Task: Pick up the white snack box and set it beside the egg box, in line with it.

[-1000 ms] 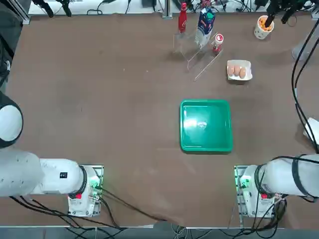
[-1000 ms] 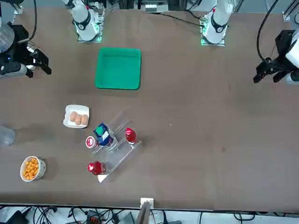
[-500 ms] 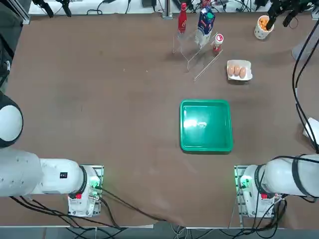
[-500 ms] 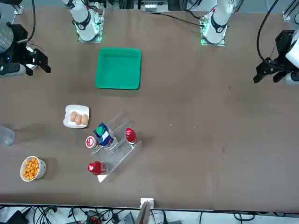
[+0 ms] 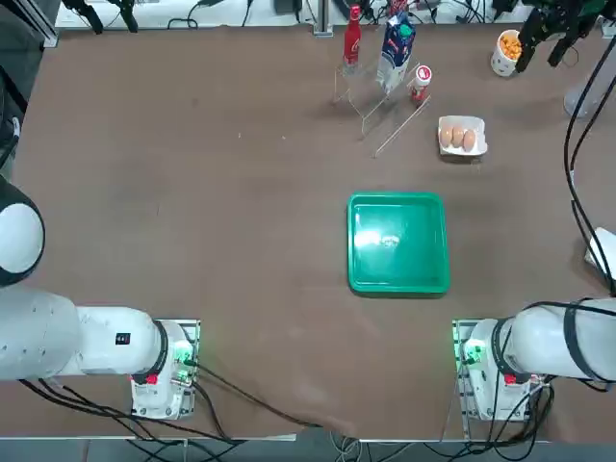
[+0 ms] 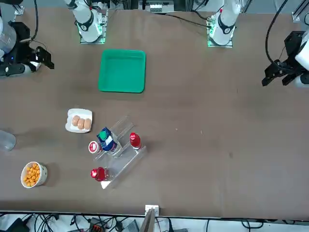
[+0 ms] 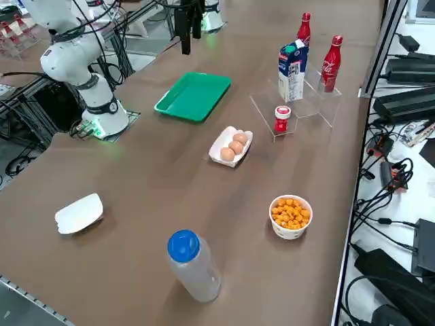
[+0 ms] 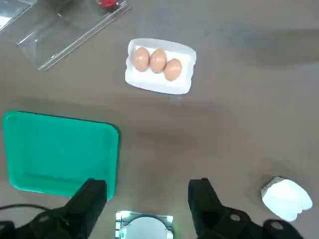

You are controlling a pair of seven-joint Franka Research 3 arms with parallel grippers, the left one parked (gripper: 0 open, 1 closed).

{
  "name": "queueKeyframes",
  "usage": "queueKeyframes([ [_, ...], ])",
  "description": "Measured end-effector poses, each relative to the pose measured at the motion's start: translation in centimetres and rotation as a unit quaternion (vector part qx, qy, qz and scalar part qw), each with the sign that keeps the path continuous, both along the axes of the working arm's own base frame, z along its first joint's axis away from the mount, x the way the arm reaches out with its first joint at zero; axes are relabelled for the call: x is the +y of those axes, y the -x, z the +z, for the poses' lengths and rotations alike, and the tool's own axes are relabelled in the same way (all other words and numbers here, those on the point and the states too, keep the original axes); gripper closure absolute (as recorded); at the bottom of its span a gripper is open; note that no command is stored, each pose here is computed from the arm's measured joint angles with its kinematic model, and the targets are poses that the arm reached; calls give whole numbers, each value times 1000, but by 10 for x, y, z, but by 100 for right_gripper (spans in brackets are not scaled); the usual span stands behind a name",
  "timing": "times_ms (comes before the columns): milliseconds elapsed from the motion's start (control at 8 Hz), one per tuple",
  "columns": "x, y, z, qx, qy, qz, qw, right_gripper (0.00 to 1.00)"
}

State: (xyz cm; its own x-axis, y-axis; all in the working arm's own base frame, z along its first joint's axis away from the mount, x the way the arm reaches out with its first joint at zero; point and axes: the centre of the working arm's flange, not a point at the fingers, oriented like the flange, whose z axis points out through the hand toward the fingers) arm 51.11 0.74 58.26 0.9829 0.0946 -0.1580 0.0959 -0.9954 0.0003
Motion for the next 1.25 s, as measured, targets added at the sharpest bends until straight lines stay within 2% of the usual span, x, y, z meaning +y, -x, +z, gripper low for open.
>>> queueKeyframes([
  [250, -40, 1, 5, -3, 5, -43, 999, 0],
  [375, -80, 6, 2, 9, 12, -91, 996, 0],
  [500, -140, 19, -10, 32, 18, -155, 987, 0],
  [625, -216, 40, -33, 60, 17, -222, 973, 0],
  [750, -286, 65, -68, 83, 11, -276, 958, 0],
  [875, -335, 85, -114, 91, 9, -309, 947, 0],
  [1000, -360, 100, -162, 97, 19, -323, 941, 0],
  [1125, -369, 115, -210, 95, 31, -324, 941, 0],
  [1250, -371, 133, -251, 82, 35, -327, 941, 0],
])
